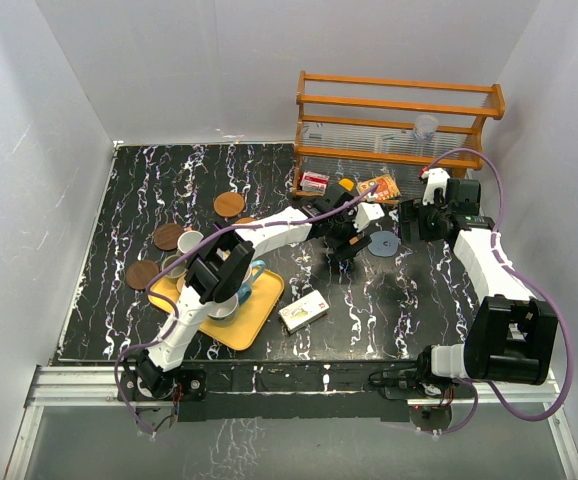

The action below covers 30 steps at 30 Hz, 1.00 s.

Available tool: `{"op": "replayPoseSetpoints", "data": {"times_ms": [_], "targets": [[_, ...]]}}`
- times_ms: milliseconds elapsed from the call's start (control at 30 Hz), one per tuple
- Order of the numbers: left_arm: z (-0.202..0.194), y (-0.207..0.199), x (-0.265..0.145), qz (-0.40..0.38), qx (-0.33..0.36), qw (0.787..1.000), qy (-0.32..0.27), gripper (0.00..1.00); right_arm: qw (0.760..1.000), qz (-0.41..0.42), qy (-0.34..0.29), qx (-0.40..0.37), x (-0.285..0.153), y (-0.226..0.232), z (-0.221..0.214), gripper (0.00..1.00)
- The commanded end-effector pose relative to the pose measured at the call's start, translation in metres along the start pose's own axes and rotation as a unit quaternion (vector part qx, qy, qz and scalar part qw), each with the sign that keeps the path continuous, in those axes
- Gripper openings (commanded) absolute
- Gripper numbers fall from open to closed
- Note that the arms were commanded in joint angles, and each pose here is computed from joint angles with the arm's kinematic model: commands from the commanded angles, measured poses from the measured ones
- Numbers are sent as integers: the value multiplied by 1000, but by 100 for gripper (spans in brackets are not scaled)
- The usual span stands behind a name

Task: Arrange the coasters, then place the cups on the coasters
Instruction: Move the coaster to the center of the board.

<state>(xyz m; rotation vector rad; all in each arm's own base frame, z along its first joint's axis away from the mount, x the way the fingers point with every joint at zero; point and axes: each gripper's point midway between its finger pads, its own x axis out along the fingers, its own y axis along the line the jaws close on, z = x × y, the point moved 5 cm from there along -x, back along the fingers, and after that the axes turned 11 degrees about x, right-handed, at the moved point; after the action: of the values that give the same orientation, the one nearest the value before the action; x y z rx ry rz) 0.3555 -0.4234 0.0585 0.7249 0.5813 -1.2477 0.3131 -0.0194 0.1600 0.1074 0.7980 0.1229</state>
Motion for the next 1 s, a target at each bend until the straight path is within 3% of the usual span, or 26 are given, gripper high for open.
{"op": "replayPoseSetpoints", "data": {"times_ms": [0, 567, 767, 967], "targets": [[-49, -16, 12, -32, -26, 996, 84, 79, 999, 4, -32, -6, -2, 0, 15, 98], [-6, -3, -36, -5, -6, 999, 41, 99, 1000, 4, -30, -6, -1, -1, 14, 98], [-8, 5, -67, 29, 32, 998, 44, 99, 1000, 7, -28, -5, 0, 0, 14, 98], [-20, 25, -100, 46, 10, 998, 37, 99, 1000, 6, -24, -5, 1, -1, 12, 98]]}}
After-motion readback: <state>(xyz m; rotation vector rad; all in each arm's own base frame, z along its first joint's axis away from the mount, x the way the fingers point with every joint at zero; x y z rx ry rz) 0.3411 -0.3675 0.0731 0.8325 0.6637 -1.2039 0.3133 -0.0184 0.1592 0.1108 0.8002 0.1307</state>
